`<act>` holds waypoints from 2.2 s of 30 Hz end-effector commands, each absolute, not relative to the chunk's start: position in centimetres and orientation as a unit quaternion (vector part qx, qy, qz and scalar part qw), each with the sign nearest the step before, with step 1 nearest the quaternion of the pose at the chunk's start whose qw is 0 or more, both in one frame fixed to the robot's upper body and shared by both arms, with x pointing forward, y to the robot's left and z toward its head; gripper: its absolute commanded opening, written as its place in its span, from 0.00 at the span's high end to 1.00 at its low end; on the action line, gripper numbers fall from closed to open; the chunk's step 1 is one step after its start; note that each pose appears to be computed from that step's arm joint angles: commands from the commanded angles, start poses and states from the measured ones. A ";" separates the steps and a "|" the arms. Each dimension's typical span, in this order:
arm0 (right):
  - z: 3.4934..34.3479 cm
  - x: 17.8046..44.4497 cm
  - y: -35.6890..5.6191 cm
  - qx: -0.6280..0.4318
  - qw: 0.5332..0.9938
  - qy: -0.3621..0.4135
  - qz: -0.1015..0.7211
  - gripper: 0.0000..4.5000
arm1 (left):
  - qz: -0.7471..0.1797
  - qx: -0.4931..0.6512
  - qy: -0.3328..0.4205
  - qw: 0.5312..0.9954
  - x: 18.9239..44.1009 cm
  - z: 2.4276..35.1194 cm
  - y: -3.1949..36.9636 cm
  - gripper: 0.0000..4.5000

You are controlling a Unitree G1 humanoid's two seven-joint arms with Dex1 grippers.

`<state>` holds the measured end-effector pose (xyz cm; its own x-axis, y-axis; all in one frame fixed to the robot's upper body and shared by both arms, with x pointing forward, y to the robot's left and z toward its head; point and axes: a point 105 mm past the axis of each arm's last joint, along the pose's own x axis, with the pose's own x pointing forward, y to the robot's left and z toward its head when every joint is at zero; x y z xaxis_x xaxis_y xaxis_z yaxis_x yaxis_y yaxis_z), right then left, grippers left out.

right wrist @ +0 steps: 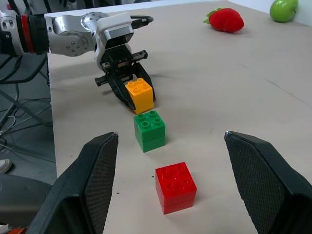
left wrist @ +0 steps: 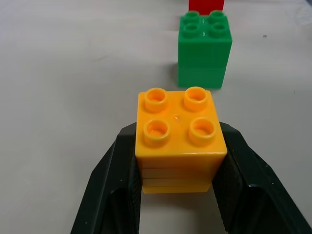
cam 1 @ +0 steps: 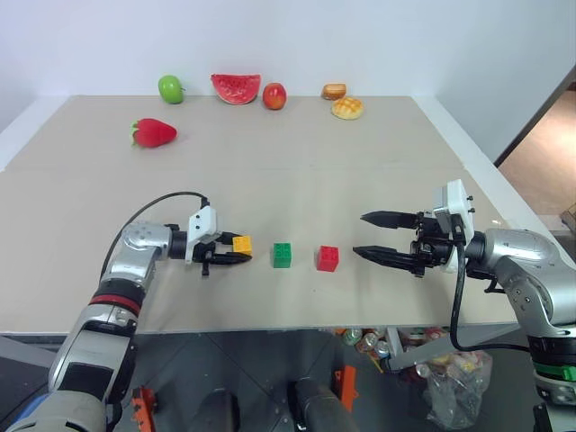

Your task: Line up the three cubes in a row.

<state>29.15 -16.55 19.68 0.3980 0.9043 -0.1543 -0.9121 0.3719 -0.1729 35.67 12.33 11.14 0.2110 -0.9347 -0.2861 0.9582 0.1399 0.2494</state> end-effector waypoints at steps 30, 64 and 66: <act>20.7 29.3 -16.9 -0.138 0.829 0.003 0.542 0.20 | -0.639 0.174 0.025 0.749 35.0 11.0 13.5 0.32; 20.5 35.7 -18.4 -0.100 0.920 -0.058 0.373 0.20 | -0.242 -0.060 0.027 0.968 30.8 15.4 26.2 0.19; 20.3 36.1 -18.3 -0.088 0.928 -0.061 0.357 0.20 | -0.244 -0.061 0.028 0.968 30.4 14.8 25.2 0.19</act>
<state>35.78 -17.93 18.18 0.7107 0.7032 -0.0194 -0.6964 0.6995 -0.1606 30.60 25.63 13.45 0.8755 -0.4793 -0.0622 0.4638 0.8694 -0.1705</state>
